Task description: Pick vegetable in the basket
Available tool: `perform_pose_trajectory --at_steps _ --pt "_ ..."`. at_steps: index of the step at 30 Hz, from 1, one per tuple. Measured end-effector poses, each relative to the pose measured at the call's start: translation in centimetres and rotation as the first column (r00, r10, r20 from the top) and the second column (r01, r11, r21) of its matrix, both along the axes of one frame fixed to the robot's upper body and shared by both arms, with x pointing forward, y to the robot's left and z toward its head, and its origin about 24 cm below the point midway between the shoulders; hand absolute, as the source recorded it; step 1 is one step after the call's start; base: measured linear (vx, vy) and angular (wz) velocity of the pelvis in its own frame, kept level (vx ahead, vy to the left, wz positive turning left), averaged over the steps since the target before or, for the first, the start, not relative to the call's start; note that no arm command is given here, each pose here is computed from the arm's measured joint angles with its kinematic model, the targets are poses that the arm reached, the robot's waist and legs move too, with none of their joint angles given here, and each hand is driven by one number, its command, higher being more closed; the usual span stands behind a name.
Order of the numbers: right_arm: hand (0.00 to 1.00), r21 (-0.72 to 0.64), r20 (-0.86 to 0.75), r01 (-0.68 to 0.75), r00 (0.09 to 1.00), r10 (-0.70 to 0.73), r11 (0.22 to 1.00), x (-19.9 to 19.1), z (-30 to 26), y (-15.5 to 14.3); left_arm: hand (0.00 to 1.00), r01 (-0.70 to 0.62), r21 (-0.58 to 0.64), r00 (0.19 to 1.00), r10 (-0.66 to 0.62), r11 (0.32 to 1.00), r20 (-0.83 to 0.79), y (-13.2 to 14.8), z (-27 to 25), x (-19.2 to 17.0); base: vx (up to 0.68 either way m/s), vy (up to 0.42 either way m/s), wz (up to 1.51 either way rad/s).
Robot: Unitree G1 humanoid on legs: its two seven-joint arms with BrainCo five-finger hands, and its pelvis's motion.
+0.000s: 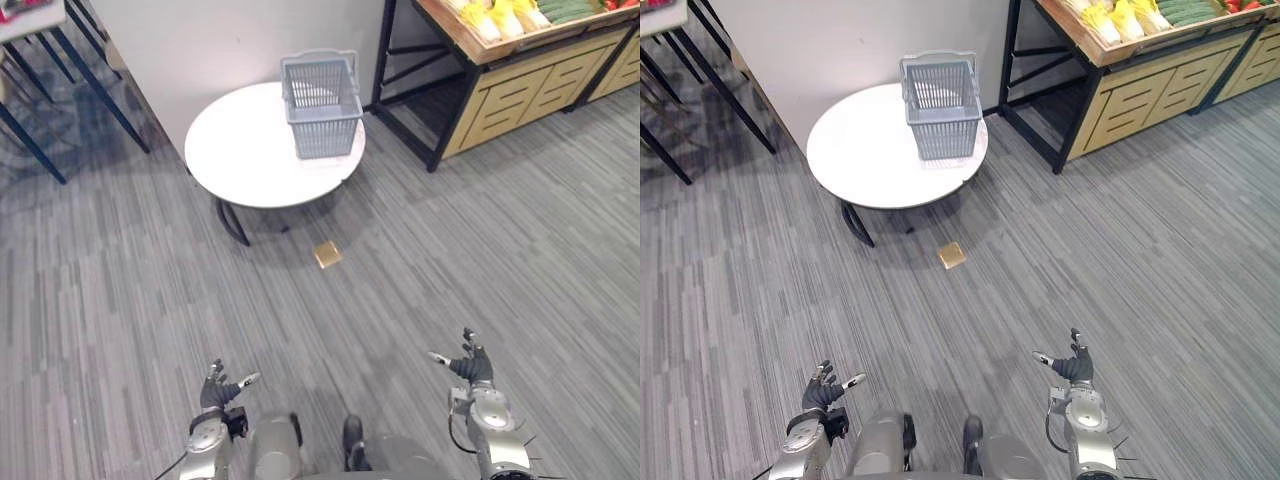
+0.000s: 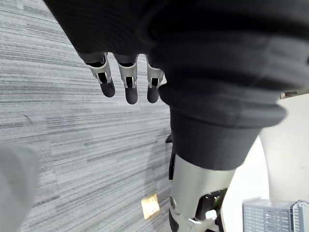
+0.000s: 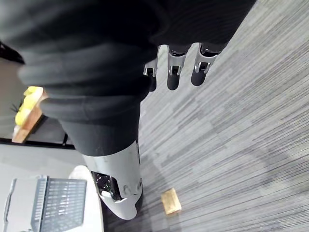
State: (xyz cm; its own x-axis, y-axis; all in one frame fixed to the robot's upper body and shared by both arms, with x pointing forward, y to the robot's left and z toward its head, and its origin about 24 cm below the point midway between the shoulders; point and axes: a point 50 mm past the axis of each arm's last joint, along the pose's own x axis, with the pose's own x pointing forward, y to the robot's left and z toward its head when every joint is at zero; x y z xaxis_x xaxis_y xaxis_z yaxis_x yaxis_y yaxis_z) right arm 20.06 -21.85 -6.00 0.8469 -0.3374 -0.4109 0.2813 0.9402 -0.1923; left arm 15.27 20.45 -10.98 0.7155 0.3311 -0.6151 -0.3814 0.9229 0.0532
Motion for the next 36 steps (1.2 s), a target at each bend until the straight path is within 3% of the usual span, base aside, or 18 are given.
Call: perform_pose_trajectory --at_steps 8,16,21,25,31,36 --pt "0.0 -0.05 -0.008 0.006 1.0 -0.006 0.999 -0.1 0.1 -0.7 0.0 0.03 0.005 0.998 -0.029 1.0 -0.062 -0.5 -0.9 -1.7 0.74 0.219 -0.19" --pt "0.0 -0.13 0.14 -0.191 0.968 0.209 0.973 2.9 3.4 3.4 0.0 0.059 0.069 0.996 -0.054 0.996 -0.076 0.7 -0.7 -1.4 0.55 0.051 0.15" --pt "0.0 -0.245 0.193 -0.209 0.946 0.259 0.947 4.0 5.7 2.3 0.0 0.11 0.06 0.984 -0.1 0.992 -0.147 0.1 -1.7 -1.7 0.55 -0.153 0.72" --pt "0.0 -0.412 0.244 -0.251 0.896 0.372 0.876 5.6 8.7 2.4 0.0 0.145 0.064 0.981 -0.135 0.987 -0.139 -0.6 -1.6 -1.1 0.46 -0.21 0.94" --pt "0.0 -0.525 0.369 -0.32 0.75 0.55 0.788 7.0 12.9 6.3 0.0 0.175 0.03 0.972 -0.168 0.984 -0.162 -1.8 -2.1 -2.3 0.26 -0.119 0.22" --pt "0.0 -0.657 0.188 -0.385 0.749 0.636 0.648 7.7 11.6 4.8 0.0 0.212 0.041 0.96 -0.2 0.976 -0.196 -1.8 -2.4 -3.0 0.12 0.094 -0.11"
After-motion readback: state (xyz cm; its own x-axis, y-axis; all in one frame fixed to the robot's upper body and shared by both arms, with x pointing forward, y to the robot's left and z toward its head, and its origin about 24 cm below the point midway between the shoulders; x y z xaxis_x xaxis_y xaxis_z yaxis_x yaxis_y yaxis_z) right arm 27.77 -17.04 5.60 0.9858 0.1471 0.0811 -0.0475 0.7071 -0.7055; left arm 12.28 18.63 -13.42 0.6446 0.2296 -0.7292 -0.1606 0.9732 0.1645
